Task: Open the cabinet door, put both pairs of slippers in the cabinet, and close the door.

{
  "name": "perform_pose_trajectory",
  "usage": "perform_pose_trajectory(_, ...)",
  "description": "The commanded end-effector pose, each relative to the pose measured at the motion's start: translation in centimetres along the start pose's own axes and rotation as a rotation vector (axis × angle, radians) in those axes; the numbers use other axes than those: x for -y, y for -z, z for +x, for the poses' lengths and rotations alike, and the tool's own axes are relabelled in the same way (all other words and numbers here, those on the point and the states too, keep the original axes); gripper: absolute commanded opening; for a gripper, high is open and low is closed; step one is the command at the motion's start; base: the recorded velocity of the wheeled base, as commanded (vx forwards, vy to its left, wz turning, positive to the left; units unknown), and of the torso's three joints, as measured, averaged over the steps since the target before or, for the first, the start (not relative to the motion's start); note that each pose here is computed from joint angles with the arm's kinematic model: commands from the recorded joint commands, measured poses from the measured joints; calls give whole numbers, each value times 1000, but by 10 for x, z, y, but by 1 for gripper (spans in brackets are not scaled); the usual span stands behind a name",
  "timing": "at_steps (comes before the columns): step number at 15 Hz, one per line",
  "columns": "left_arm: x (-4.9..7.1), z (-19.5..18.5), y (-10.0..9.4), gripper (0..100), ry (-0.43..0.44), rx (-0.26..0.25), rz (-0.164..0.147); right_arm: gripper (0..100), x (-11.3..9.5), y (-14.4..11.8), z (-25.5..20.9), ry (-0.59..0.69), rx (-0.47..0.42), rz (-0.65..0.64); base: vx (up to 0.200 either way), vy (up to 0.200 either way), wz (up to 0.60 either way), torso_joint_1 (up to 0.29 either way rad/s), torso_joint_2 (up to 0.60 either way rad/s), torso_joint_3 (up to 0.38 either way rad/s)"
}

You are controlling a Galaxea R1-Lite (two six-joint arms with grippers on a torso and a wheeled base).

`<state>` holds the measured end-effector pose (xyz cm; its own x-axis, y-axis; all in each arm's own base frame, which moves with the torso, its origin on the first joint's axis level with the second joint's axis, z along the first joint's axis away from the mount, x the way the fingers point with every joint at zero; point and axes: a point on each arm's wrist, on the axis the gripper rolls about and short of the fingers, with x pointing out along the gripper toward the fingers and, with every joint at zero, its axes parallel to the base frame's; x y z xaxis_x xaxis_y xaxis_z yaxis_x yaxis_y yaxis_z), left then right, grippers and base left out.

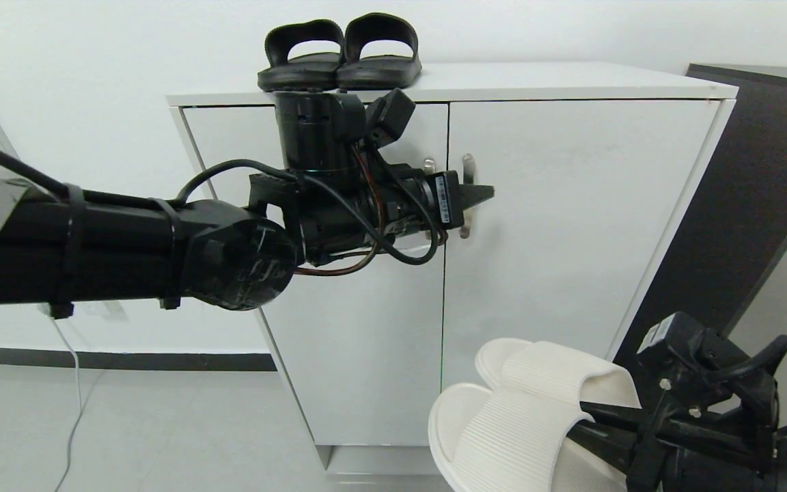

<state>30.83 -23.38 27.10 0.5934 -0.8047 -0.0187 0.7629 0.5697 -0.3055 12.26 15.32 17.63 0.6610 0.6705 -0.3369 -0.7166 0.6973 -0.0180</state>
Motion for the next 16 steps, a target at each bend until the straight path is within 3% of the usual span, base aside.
perform_pose_trajectory(1, 5, -3, -1, 0, 16, -1, -1, 0, 0, 0, -2, -15, 6, 0, 0, 0, 0, 0, 0, 0)
perform_pose_trajectory(11, 36, -47, 12, 0, 63, -56, -11, 0, -2, 2, -11, -64, 17, -8, 0, 0, 0, 0, 0, 0)
perform_pose_trajectory(16, 48, -83, 6, 0, 72, -33, -5, 0, -3, 2, -11, -64, 14, -8, 0, 0, 0, 0, 0, 0)
